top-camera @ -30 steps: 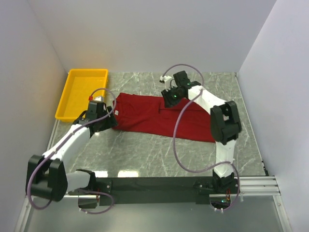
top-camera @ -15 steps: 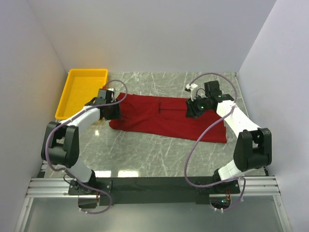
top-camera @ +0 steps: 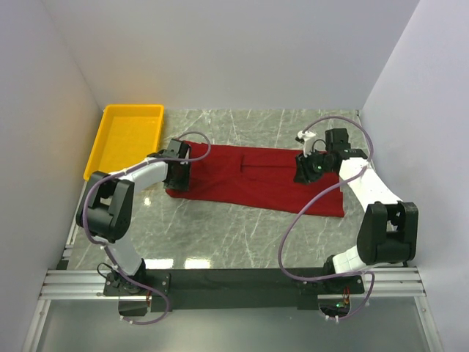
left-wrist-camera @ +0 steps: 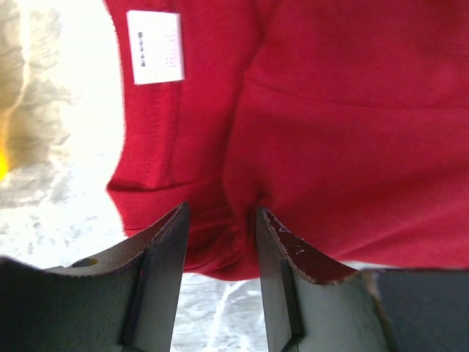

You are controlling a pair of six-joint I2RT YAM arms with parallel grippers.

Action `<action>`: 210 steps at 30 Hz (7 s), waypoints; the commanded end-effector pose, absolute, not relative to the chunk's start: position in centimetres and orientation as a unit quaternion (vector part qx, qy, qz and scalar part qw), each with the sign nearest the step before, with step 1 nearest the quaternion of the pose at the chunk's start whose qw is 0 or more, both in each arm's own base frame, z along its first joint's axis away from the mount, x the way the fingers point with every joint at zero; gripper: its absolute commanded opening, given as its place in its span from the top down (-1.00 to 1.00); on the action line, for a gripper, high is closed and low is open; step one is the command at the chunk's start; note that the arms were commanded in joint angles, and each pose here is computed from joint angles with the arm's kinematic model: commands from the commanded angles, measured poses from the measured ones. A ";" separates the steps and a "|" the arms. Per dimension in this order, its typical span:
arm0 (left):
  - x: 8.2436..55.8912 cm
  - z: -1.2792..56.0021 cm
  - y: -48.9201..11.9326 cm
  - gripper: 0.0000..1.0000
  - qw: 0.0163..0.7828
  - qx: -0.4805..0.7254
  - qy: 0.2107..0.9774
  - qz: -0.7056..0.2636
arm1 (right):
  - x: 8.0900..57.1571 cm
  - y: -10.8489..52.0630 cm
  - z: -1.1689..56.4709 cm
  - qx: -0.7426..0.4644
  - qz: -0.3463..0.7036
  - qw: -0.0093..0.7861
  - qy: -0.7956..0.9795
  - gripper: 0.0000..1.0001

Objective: Fold and stack the t-shirts
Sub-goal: Fold the tshirt

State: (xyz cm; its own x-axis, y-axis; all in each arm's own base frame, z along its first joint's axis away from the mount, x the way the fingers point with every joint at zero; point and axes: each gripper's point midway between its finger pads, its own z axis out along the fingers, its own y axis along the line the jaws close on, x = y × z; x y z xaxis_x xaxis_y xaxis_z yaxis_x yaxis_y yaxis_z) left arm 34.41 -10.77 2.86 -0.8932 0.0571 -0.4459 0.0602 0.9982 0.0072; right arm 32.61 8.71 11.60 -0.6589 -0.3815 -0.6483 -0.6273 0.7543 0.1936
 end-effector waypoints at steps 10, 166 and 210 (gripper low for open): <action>35.1 3.0 -10.4 0.09 0.225 0.068 0.971 0.036 | 32.0 6.9 11.9 -0.270 0.196 0.312 0.889 0.18; 32.0 14.3 -11.3 -0.08 0.295 -0.096 0.939 -0.146 | 32.8 -8.5 9.4 -0.029 0.147 0.261 0.954 0.03; 39.5 3.5 -11.3 0.99 0.203 -0.029 0.978 -0.035 | 33.1 -5.9 6.9 -0.026 0.183 0.253 0.950 0.03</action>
